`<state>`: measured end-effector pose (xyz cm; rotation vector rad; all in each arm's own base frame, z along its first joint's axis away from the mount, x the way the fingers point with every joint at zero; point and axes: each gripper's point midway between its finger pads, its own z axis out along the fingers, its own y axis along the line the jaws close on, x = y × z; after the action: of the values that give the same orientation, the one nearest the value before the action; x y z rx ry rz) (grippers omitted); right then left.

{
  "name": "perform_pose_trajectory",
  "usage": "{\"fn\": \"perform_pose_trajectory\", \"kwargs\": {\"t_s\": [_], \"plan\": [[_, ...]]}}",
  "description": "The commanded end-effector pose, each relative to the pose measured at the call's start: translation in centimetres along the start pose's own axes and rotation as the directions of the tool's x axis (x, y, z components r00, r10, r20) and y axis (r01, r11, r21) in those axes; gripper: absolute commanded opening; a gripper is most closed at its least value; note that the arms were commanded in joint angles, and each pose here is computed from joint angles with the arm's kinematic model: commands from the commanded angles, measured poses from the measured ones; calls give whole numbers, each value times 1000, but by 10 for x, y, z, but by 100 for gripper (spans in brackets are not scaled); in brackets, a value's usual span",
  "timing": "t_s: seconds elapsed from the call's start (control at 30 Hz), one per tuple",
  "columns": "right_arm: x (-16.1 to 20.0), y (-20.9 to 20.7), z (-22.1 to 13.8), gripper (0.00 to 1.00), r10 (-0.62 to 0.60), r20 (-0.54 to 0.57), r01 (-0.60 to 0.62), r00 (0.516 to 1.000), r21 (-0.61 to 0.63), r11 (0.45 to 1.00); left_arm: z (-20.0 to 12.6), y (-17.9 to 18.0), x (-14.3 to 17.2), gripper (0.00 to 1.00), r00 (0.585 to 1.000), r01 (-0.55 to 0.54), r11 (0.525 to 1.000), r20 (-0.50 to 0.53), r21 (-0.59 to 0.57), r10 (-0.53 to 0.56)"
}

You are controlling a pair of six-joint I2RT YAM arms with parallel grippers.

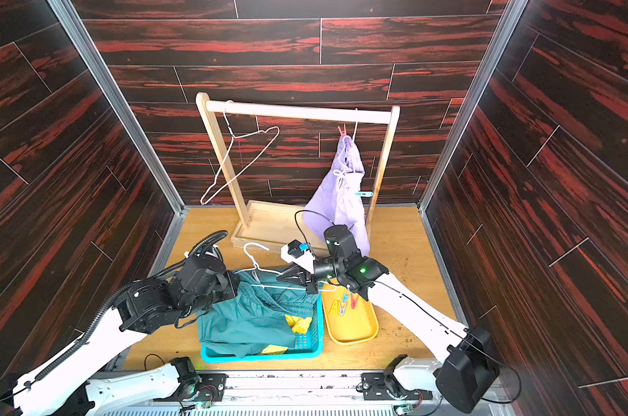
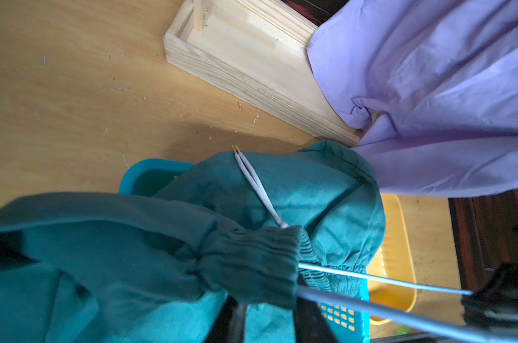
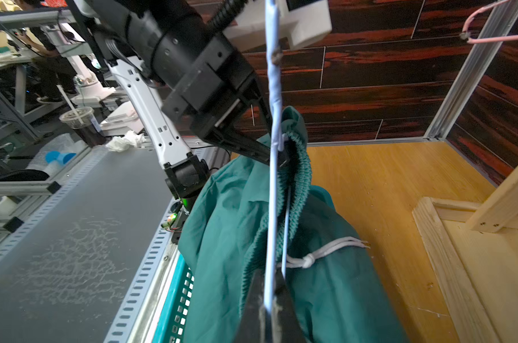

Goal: Remove the clothespins securing shorts to the hanger
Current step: Remove the shorts from the hanger.

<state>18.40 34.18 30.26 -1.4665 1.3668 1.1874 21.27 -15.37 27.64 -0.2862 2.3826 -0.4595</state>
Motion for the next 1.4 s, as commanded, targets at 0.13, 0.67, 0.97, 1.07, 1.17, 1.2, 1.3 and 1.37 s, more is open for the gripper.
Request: {"fn": "perform_pose_trajectory", "kwargs": {"t_s": [0.13, 0.67, 0.97, 1.07, 1.17, 1.2, 1.3, 1.37], "plan": [[-22, 23, -8, 0, -54, 76, 59, 996, -62, 996, -6, 14, -11, 3, 997, 7, 999, 82, -41, -4], [5, 36, -46, 0, 24, -69, -13, 997, 147, 989, -48, 15, -35, 0, 947, 25, 974, 308, 224, -95], [-5, 38, -109, 0, 103, 9, -100, 995, 344, 934, -90, 29, -52, 0, 848, 12, 916, 482, 400, -221], [-5, 31, -120, 0, 109, 32, -113, 994, 388, 915, -95, 19, -53, 0, 844, -37, 895, 494, 445, -211], [3, 10, -119, 0, 156, 34, -155, 987, 437, 886, -103, 1, -53, 0, 846, -109, 855, 499, 506, -188], [6, 1, -117, 0, 175, 40, -174, 984, 451, 875, -107, -4, -53, 0, 843, -123, 840, 502, 529, -193], [13, -23, -108, 0, 218, 78, -229, 973, 467, 854, -115, -12, -55, 0, 833, -149, 804, 512, 575, -212], [18, -39, -102, 0, 237, 93, -252, 967, 472, 845, -117, -15, -55, 0, 830, -162, 792, 515, 589, -213]]}}
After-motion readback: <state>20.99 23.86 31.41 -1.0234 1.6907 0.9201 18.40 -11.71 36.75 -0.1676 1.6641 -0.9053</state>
